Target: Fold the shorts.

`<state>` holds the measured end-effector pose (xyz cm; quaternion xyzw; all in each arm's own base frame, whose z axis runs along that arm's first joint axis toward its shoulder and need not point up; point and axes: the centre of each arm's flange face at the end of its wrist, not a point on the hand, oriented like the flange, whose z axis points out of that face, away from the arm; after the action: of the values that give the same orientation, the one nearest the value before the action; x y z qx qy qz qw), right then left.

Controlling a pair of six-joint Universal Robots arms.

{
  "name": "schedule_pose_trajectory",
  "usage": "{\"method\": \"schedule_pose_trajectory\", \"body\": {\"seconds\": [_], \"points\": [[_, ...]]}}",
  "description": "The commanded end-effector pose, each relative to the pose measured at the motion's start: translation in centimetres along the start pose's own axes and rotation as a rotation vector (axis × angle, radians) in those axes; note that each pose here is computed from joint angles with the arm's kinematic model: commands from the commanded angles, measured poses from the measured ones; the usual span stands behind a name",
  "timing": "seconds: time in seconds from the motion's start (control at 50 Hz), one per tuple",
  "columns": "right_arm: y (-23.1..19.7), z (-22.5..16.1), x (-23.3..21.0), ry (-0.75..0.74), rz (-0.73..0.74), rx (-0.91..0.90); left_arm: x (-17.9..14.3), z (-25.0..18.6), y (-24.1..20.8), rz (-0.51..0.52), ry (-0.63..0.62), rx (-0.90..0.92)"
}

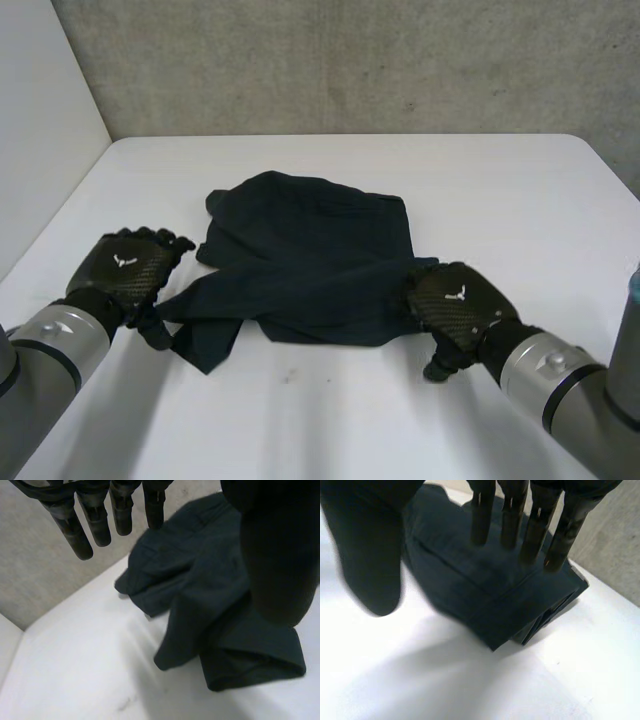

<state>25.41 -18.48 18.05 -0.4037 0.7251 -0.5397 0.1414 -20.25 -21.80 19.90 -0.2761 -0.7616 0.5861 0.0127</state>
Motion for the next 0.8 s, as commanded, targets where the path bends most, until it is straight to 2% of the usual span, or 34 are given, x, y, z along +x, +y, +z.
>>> {"method": "schedule_pose_trajectory", "body": {"seconds": [0.02, 0.22, 0.38, 0.54, 0.8], "points": [[2.7, 3.0, -0.3, 0.001, -0.023, -0.004, -0.4, 2.9, 2.4, 0.023, 0.027, -0.034], [2.8, 6.2, 1.1, 0.070, -0.052, 0.067, -0.1, 4.4, 4.7, 0.067, 0.051, -0.109], [3.0, 8.2, 2.2, 0.126, -0.061, 0.074, -0.1, 6.0, 5.5, 0.079, 0.028, -0.080], [3.3, 10.1, 2.2, 0.141, -0.068, 0.087, -1.0, 7.7, 5.5, 0.089, -0.053, -0.074], [1.8, 11.6, 1.7, 0.133, -0.070, 0.132, -0.8, 8.3, 4.6, 0.100, -0.055, -0.039]]}}
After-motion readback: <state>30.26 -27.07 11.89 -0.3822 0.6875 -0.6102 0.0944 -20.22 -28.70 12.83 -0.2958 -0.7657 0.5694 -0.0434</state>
